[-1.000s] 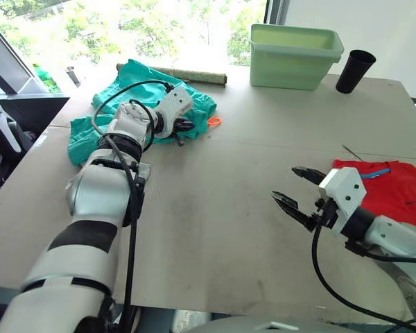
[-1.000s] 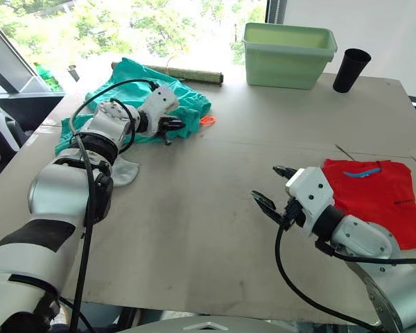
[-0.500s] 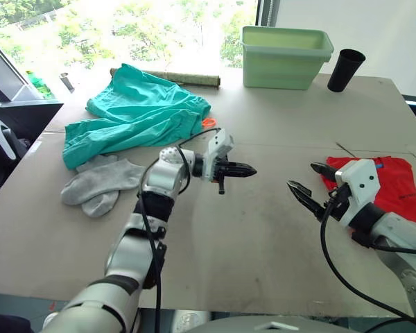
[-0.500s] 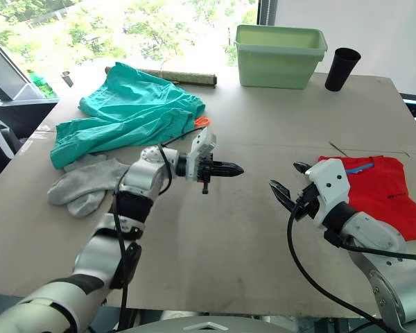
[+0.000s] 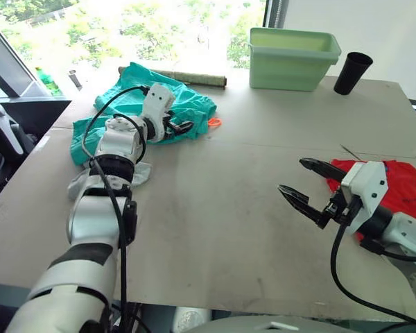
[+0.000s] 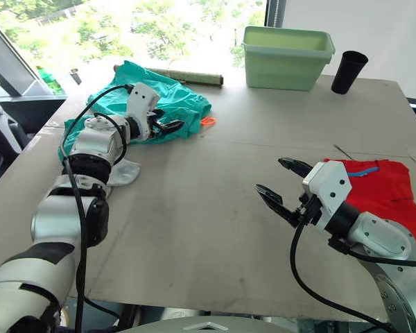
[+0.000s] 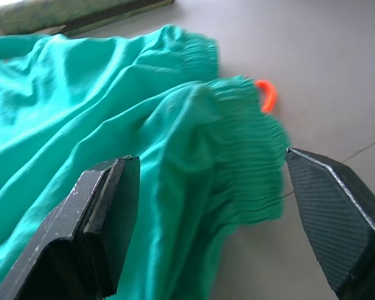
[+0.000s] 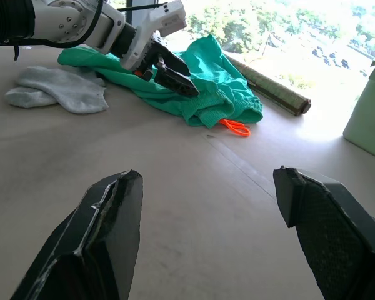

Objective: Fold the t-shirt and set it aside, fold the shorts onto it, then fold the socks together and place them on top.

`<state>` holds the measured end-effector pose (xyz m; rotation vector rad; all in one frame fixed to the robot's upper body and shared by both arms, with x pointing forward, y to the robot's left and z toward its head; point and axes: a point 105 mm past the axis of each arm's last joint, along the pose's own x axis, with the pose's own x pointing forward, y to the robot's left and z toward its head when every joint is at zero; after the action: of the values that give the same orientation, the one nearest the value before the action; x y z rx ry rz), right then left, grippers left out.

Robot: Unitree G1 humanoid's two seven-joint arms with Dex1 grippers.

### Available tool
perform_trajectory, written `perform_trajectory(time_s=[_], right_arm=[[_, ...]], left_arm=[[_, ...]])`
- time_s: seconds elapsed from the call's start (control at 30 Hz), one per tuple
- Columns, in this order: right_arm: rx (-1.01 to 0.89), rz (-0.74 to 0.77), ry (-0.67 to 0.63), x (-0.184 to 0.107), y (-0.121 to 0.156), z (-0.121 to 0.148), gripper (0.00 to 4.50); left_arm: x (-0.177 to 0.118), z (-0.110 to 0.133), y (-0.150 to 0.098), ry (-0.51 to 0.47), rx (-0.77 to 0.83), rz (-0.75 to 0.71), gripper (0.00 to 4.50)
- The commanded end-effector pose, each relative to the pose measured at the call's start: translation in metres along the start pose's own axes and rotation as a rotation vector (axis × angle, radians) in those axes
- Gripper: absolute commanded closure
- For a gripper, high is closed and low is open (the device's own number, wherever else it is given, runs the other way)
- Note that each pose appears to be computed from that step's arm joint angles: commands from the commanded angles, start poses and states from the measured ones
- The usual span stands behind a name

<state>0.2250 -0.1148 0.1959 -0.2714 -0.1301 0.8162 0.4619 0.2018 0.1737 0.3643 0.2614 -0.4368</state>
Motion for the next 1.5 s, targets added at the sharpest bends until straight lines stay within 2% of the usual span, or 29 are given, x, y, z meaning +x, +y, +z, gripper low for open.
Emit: perform_trajectory(time_s=[0.03,0.17,0.33,0.37,0.47,0.5,0.57,0.7,0.8,0.9,0.93,1.03,1.07,1.13,1.3,1.5], right_arm=[[-0.040,0.009,-0.021,0.000,0.005,0.010,0.93],[-0.050,-0.014,-0.008,-0.001,0.005,0.011,0.93],[-0.054,-0.045,0.012,-0.003,0.002,0.008,0.93],[-0.053,-0.048,0.015,-0.004,0.002,0.008,0.93],[-0.028,-0.059,0.024,-0.003,-0.001,0.004,0.93],[-0.017,-0.069,0.028,-0.003,-0.002,0.002,0.93],[-0.001,-0.085,0.035,-0.002,-0.005,0.000,0.93],[0.058,-0.153,0.098,-0.003,-0.018,-0.017,0.93],[0.103,-0.185,0.210,-0.008,-0.024,-0.040,0.93],[0.123,-0.197,0.317,-0.016,-0.029,-0.061,0.93],[0.124,-0.183,0.329,-0.017,-0.028,-0.063,0.93],[0.075,-0.102,0.362,-0.019,-0.019,-0.066,0.17],[0.058,-0.064,0.380,-0.020,-0.014,-0.068,0.01],[0.061,-0.013,0.394,-0.021,-0.007,-0.071,0.00],[0.267,0.039,0.276,-0.006,0.002,-0.057,0.00],[0.448,0.096,0.267,0.012,0.011,-0.061,0.00]], left_arm=[[0.007,0.013,0.001,-0.011,0.064,0.051,0.49],[0.009,0.014,-0.005,-0.033,0.011,0.016,1.66],[0.009,0.016,-0.011,-0.091,-0.075,-0.047,4.13],[0.009,0.018,-0.011,-0.105,-0.094,-0.048,4.42],[0.008,0.041,-0.033,-0.238,-0.097,-0.204,4.42],[0.007,0.049,-0.048,-0.285,-0.095,-0.303,4.42],[0.005,0.055,-0.070,-0.328,-0.061,-0.435,4.42],[-0.025,0.049,-0.154,-0.396,0.038,-0.800,4.42],[-0.050,0.026,-0.202,-0.311,-0.008,-0.935,4.42],[-0.069,-0.001,-0.227,-0.173,-0.082,-1.008,4.42],[-0.073,-0.004,-0.228,-0.152,-0.122,-1.016,4.42],[-0.084,-0.008,-0.210,-0.151,-0.171,-0.991,3.57],[-0.091,-0.006,-0.201,-0.169,-0.177,-0.989,3.14],[-0.104,-0.005,-0.190,-0.178,-0.182,-1.006,2.26],[-0.135,-0.030,-0.156,-0.077,-0.113,-1.030,2.26],[-0.143,-0.040,-0.133,-0.057,-0.068,-0.977,2.26]])
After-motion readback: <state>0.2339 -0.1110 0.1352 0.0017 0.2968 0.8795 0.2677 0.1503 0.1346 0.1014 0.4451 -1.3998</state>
